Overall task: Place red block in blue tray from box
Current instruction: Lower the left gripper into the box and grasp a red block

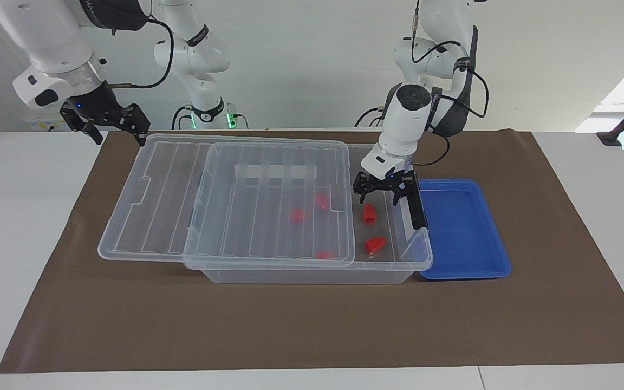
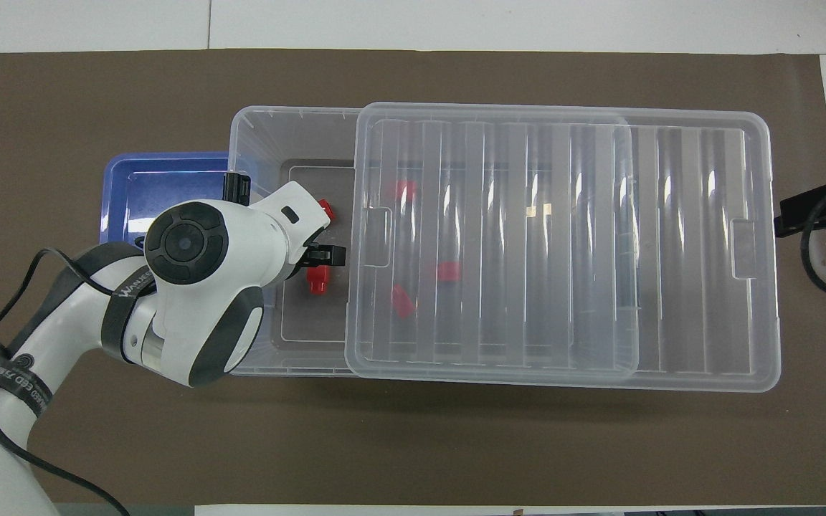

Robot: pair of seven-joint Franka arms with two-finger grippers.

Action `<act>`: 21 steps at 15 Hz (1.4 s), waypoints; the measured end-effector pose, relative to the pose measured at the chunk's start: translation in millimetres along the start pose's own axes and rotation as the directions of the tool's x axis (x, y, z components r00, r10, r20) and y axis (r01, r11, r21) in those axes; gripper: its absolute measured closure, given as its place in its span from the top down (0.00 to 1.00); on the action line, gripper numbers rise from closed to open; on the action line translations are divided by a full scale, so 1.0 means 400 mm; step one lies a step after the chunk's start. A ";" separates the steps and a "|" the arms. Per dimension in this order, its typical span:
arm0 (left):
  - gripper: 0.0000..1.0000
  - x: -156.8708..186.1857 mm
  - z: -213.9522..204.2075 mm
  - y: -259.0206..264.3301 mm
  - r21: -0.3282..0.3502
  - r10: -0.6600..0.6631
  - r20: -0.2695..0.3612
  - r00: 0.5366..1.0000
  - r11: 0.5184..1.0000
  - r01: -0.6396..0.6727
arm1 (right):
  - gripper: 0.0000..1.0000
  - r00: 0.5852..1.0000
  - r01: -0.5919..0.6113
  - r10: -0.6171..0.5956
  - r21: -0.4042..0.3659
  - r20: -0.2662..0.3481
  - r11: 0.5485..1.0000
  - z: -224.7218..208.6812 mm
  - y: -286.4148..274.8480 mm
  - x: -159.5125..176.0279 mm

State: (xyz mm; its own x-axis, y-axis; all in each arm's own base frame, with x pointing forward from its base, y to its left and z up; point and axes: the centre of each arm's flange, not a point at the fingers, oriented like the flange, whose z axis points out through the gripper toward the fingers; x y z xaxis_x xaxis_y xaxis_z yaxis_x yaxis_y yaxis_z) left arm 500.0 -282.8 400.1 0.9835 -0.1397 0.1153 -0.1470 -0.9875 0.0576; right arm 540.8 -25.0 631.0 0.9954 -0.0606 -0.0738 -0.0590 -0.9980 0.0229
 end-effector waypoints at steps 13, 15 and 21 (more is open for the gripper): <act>1.00 -0.052 0.101 0.033 0.029 0.002 0.054 0.999 1.000 -0.004 | 1.00 0.999 -0.040 0.040 0.010 0.024 0.999 -0.012 0.027 -0.024; 1.00 -0.052 0.103 0.032 0.029 0.001 0.055 0.998 1.000 -0.003 | 1.00 0.999 -0.040 0.040 0.010 0.024 0.999 -0.012 0.027 -0.024; 1.00 -0.049 0.101 0.033 0.027 0.000 0.048 0.999 1.000 -0.002 | 1.00 0.999 -0.040 0.039 0.010 0.024 0.999 -0.012 0.026 -0.024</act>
State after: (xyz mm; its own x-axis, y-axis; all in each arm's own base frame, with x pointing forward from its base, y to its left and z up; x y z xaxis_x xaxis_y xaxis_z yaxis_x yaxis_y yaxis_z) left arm 482.9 -295.9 358.6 0.9874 -0.1435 0.0672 -0.1458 -0.9888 0.0309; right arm 531.0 -34.9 636.8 0.9902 -0.1003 -0.0968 -0.0993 -0.9949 0.0156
